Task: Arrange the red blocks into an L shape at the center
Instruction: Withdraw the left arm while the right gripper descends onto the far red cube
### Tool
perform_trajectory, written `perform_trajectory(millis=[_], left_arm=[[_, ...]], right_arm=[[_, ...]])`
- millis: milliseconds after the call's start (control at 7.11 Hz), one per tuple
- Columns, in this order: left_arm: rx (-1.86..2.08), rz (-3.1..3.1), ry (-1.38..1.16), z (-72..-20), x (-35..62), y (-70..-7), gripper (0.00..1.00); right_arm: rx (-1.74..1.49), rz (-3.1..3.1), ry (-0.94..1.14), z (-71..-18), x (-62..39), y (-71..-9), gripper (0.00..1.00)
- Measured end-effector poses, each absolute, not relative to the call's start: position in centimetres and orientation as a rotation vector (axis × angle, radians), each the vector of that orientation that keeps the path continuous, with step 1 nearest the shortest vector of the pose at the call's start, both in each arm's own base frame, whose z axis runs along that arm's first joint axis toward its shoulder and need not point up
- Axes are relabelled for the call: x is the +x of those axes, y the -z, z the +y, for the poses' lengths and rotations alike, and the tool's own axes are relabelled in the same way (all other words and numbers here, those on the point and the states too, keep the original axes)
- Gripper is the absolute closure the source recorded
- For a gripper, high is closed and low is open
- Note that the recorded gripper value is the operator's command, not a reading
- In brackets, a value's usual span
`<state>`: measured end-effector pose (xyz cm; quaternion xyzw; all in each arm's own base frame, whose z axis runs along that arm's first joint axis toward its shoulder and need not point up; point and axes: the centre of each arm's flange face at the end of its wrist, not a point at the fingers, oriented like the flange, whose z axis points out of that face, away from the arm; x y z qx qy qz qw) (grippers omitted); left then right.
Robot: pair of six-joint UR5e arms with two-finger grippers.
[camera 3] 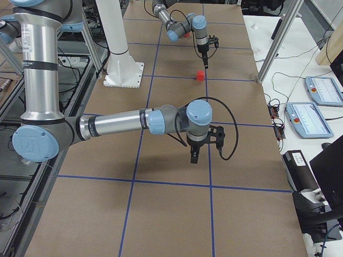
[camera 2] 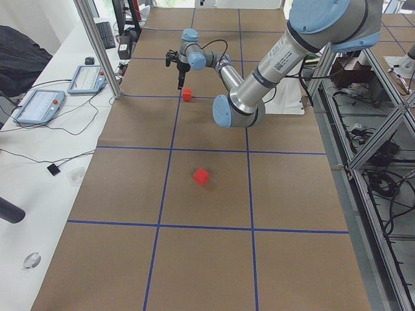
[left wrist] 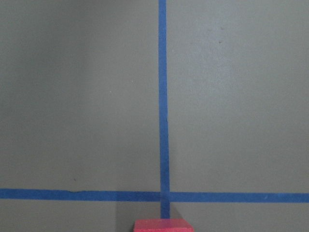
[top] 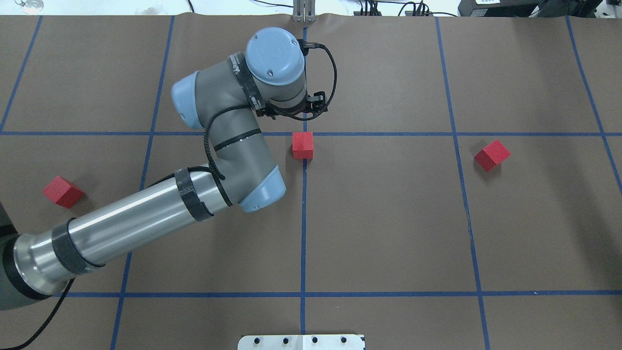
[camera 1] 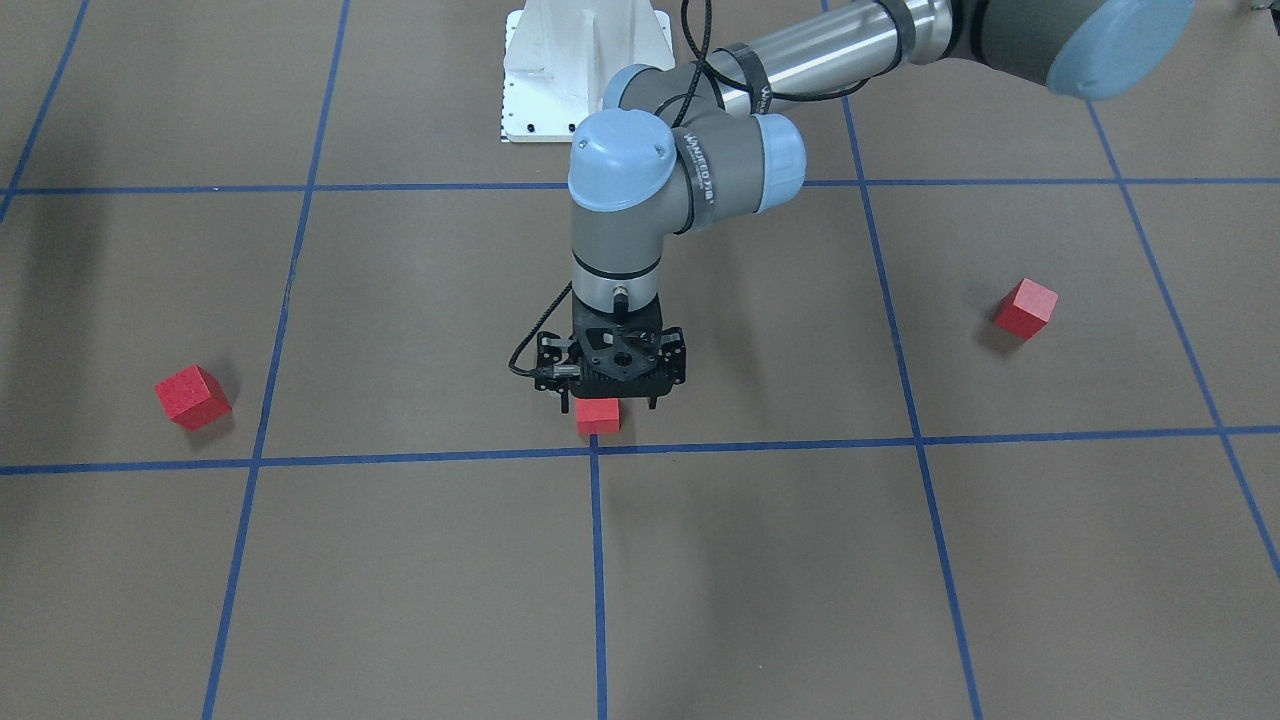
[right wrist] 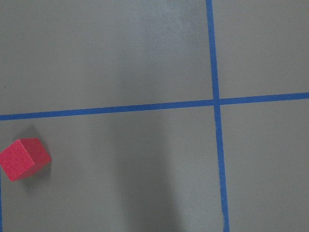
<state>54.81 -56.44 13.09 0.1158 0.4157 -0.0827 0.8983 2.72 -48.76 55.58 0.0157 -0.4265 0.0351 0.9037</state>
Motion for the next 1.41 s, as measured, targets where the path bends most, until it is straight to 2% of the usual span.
perform_trajectory(millis=[281,844,1406], left_arm=[[0.203,0.872,0.192,-58.7,46.3,-15.1,0.01],[0.25,0.828,0.058,-60.2,26.5,-28.6,0.01],[0.253,0.809,0.036,-60.2,23.2,-31.6,0.01]], right_arm=[[0.13,-0.91,0.089,-49.8,-2.5,-52.1,0.01],[0.232,-0.839,0.38,-50.2,-15.4,-49.2,0.01],[0.23,-0.791,0.49,-51.6,-23.2,-49.0,0.01]])
